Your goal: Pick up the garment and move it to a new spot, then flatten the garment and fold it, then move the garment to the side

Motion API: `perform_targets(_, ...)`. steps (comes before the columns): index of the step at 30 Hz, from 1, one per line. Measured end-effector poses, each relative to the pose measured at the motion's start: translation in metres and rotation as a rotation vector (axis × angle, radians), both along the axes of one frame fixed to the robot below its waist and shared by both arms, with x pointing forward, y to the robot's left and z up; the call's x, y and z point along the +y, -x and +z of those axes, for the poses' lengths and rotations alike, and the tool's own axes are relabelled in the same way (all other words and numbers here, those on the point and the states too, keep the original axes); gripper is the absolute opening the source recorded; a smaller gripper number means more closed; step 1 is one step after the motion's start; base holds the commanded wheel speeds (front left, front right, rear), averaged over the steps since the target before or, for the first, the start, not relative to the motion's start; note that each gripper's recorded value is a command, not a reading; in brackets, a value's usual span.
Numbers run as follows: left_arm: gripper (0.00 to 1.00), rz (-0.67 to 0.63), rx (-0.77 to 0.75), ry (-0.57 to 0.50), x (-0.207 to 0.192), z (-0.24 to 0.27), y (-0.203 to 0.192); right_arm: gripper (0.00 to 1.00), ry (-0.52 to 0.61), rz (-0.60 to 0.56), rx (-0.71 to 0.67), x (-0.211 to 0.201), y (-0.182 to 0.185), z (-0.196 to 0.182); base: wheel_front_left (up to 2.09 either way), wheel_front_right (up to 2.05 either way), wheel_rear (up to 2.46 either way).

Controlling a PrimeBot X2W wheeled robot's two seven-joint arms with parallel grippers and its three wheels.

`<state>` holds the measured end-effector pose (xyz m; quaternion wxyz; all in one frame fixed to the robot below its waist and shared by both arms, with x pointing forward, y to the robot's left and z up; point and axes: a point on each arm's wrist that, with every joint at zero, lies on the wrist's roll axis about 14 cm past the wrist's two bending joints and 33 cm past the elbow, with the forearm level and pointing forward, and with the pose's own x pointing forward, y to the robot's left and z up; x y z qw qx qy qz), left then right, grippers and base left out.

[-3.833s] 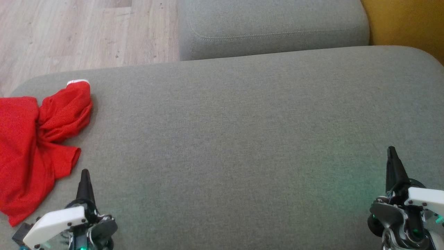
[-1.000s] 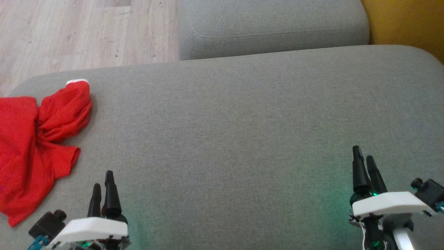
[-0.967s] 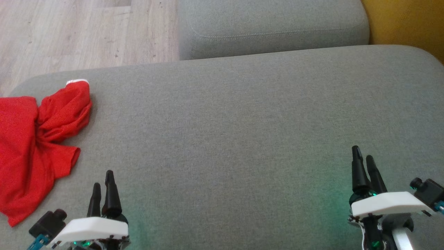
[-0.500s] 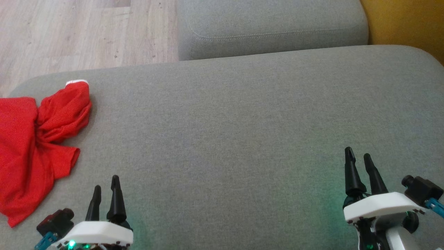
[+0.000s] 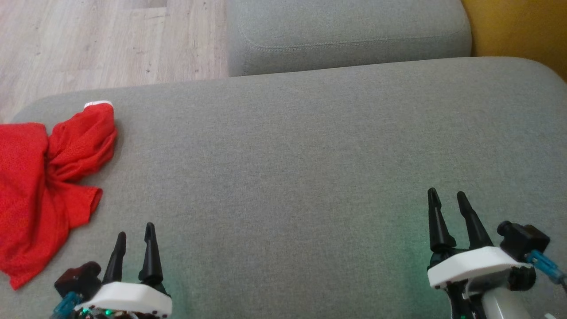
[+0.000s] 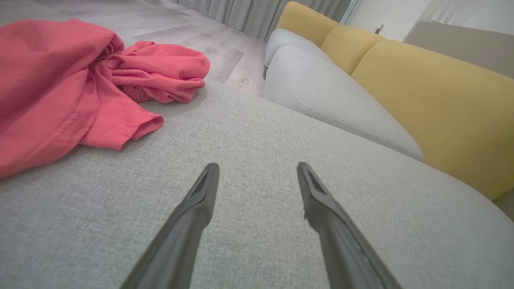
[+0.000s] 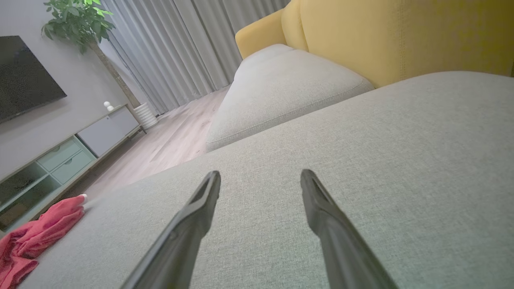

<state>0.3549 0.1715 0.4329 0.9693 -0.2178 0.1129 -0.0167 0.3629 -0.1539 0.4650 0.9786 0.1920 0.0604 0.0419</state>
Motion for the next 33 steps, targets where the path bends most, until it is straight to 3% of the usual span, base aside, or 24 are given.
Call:
perform_targets(18,1.00,-0.055,-0.044,-0.224,0.005,0.002,-0.002,1.00,0.191,0.062,-0.050,0.010,0.001,0.002,0.00,0.00,0.00)
perform_targets(33,1.00,-0.098,-0.042,-0.366,0.008,-0.006,0.004,1.00,0.279,0.104,-0.053,0.018,0.004,-0.007,0.00,0.00,0.00)
